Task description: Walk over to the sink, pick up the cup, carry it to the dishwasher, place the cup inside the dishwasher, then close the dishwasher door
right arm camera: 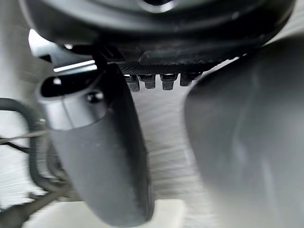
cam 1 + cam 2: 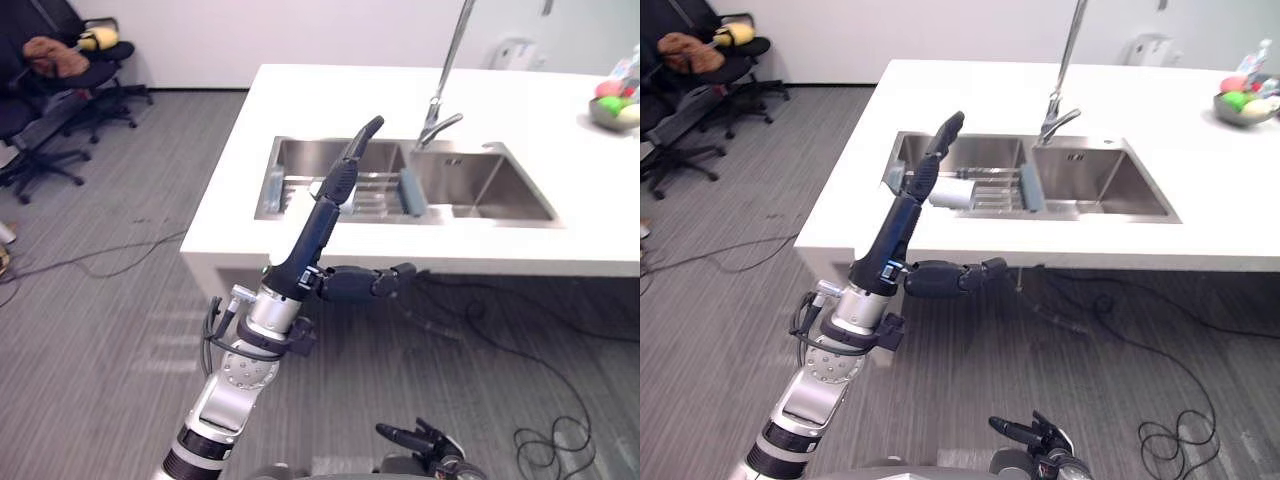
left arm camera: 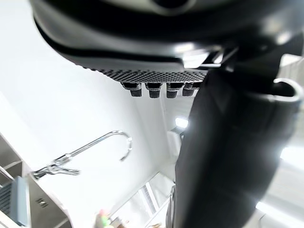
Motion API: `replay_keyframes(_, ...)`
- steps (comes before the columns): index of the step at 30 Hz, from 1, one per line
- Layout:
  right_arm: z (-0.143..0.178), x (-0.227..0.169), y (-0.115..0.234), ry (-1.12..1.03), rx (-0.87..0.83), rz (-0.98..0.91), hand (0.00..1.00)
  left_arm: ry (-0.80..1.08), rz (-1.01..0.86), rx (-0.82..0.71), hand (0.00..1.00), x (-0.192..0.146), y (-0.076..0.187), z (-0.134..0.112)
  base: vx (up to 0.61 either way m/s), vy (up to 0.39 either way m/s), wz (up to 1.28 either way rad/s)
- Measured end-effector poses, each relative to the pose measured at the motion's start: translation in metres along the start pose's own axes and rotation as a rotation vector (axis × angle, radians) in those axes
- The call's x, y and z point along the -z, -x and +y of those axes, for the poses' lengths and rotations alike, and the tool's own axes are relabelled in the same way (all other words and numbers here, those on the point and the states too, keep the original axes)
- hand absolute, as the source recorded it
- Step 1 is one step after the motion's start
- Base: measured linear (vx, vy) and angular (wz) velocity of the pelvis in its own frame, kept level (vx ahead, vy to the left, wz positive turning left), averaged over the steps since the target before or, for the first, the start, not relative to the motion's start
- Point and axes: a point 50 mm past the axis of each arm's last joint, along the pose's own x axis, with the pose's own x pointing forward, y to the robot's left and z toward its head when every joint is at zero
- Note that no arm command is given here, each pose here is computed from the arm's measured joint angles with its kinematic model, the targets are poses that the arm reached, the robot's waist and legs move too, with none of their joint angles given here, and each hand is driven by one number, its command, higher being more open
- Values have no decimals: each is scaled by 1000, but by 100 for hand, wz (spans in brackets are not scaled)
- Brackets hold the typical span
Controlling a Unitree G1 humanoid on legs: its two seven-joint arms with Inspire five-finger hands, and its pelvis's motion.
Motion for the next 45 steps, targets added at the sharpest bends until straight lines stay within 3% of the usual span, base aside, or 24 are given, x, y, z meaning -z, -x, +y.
replay_keyframes(4, 10, -4, 1, 25, -35, -9, 100, -115, 180, 53, 100, 29, -8, 3, 416, -227, 39)
replay_keyframes(7, -1, -5, 3, 77, -36, 28, 100, -213, 421, 63, 100, 59, 8, -1, 455, -318, 9)
replay_keyframes(10, -1, -11, 2, 93, -52, 41, 100, -264, 516, 34, 100, 71, 12, 0, 354, -234, 9)
replay_keyframes(14, -2, -6, 4, 122, -83, 97, 100, -319, 571, -39, 100, 76, 18, 14, 241, -231, 23)
replay_keyframes(22, -13, -3, 3, 196, -77, 150, 100, -438, 505, -148, 100, 70, 14, 56, 193, 15, 21)
replay_keyframes(28, -15, 0, 4, 166, -60, 153, 100, -506, 483, -165, 100, 73, -3, 78, 121, 81, 16)
replay_keyframes(36, -15, 1, 3, 141, -59, 172, 100, -558, 328, 145, 100, 65, -10, 85, -34, -24, -6)
replay_keyframes(41, -17, 0, 3, 135, -53, 174, 100, -601, 403, 310, 100, 80, 1, 97, -91, 12, -12)
replay_keyframes(45, -21, 1, 4, 116, -47, 169, 100, -607, 429, 355, 100, 83, 5, 100, -100, 20, -7)
